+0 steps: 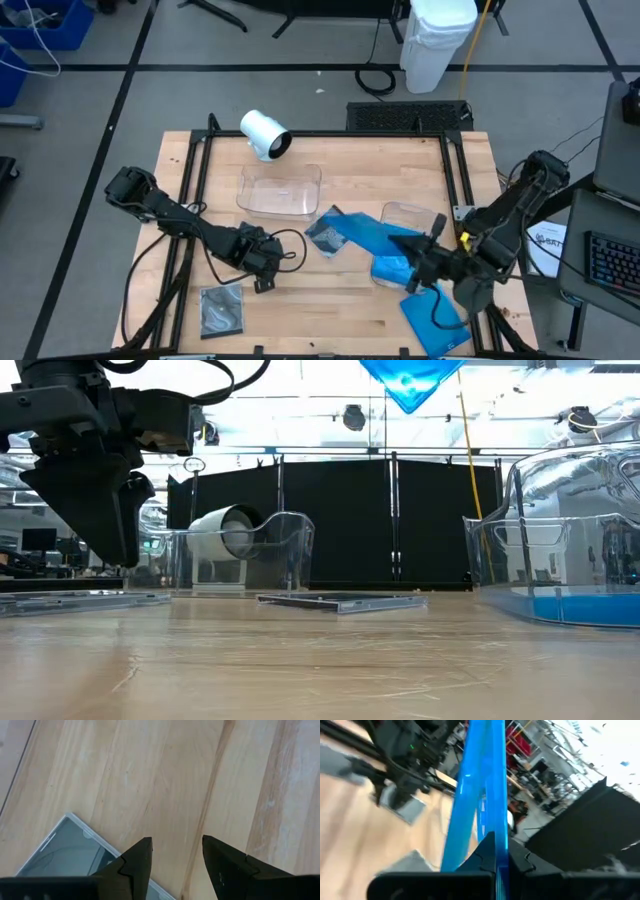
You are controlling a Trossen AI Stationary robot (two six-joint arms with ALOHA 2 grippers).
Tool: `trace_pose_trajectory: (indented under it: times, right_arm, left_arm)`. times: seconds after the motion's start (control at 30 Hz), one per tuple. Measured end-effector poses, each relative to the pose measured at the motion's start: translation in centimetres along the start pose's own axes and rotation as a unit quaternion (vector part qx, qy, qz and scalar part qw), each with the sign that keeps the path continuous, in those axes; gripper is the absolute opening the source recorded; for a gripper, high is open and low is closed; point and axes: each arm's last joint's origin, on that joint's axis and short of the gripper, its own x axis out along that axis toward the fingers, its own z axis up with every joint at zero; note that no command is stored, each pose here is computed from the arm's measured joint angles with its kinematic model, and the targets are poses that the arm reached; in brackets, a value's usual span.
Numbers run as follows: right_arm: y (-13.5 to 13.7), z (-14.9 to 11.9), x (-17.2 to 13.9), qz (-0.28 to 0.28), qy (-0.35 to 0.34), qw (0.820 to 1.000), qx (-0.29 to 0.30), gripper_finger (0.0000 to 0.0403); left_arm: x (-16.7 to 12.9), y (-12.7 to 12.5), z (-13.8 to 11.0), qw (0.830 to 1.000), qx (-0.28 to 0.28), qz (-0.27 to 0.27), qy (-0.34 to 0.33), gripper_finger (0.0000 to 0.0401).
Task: Pick & place jewel cases by type
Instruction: Put the left blue cd case into the right transparent bin
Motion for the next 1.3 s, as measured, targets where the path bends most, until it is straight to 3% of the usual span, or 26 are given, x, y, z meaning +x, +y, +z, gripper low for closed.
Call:
trace_pose_trajectory:
  times: [0.1,0.2,0.43,0.57,0.67,0.87,1.3]
  right_arm:
    - [0.4,-0.4,-0.4,0.032,0.001,0.999,0.015,0.0]
    - [0.9,-0.9,-0.3,0.11,0.017,0.993,0.034,0.0]
    - [-0.1,-2.8,1.0,0.229,0.124,0.959,0.109,0.0]
    - [-2.3,-4.2,1.2,0.239,0.209,0.936,0.151,0.0]
    - [-4.2,-4.2,0.7,0.229,0.24,0.929,0.163,0.0]
    - [-7.8,-3.1,-0.4,0.212,0.228,0.932,0.187,0.0]
    - [-10.7,-3.8,-0.9,0.203,0.223,0.94,0.159,0.0]
  left_arm:
    - [0.0,0.0,0.0,1.0,-0.001,0.0,0.0,0.0179]
    - [0.0,0.0,0.0,1.0,-0.001,0.0,0.0,0.0179]
    - [0.0,0.0,0.0,1.0,0.0,0.0,-0.001,0.0179]
    - [0.0,0.0,0.0,1.0,0.0,0.0,-0.001,0.0179]
    - [0.0,0.0,0.0,1.0,0.002,0.0,-0.001,0.0179]
    - [0.0,0.1,0.2,1.0,0.007,0.001,-0.002,0.0179]
    - [0.0,0.1,0.2,1.0,0.009,0.0,-0.003,0.0179]
